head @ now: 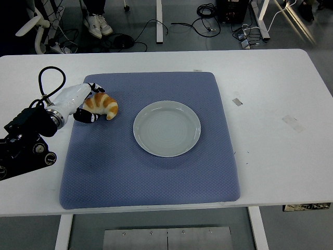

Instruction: Place the bread on the plate

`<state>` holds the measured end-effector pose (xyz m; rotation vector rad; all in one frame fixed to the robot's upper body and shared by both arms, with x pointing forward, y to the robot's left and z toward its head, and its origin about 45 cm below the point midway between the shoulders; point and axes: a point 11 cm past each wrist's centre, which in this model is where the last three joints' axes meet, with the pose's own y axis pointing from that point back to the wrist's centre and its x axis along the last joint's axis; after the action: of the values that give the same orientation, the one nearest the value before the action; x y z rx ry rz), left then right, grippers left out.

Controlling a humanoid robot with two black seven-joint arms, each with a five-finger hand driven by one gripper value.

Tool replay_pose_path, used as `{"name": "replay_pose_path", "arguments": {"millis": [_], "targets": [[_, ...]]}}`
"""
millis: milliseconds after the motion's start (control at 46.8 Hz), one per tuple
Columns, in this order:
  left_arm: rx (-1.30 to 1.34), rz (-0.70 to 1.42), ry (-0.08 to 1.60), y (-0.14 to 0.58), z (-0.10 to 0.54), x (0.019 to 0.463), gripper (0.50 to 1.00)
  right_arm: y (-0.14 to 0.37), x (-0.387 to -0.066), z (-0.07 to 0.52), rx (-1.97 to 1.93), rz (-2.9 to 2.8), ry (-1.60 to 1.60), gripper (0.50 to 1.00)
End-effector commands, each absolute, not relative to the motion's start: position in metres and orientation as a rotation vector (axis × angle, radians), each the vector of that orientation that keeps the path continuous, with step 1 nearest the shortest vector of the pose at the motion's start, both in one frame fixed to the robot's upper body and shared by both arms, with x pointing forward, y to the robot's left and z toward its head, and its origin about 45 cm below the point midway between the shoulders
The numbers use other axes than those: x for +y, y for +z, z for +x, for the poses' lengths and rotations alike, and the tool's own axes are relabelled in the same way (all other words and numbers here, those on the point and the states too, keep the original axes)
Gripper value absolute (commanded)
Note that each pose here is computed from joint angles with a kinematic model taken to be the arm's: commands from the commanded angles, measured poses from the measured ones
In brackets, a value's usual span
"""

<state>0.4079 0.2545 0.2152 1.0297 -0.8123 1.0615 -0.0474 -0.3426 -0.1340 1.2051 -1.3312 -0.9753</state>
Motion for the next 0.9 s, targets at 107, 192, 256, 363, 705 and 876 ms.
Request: {"name": "replay_pose_path", "arguments": {"millis": [107,192,256,363,705,876], "targets": [[-0.810,1.043,1.062,0.212,0.409,0.258,0.740,-0.134,-0.343,-0.047,-1.331,1.205,-0.975,1.000],[-0.806,1.046,1.054,0.211,0.409,0.258,0.675,-0.134,-0.343,-0.047,-1.331,1.205,-0.975,1.000],[-0.799,1.051,1.042,0.210,0.408,0.258,0.639,-0.134,-0.343,-0.047,-1.333,1.204,-0.976,1.000],[-0.786,1.049,1.045,0.210,0.408,0.259,0.565,-0.134,-0.343,-0.047,-1.331,1.205,-0.975,1.000],[-0.772,1.048,1.064,0.214,0.410,0.265,0.539,-0.134,-0.343,-0.047,-1.331,1.205,-0.975,1.000],[-0.778,1.042,1.070,0.217,0.412,0.267,0.514,-0.134,-0.343,-0.047,-1.331,1.205,-0.975,1.000]]}}
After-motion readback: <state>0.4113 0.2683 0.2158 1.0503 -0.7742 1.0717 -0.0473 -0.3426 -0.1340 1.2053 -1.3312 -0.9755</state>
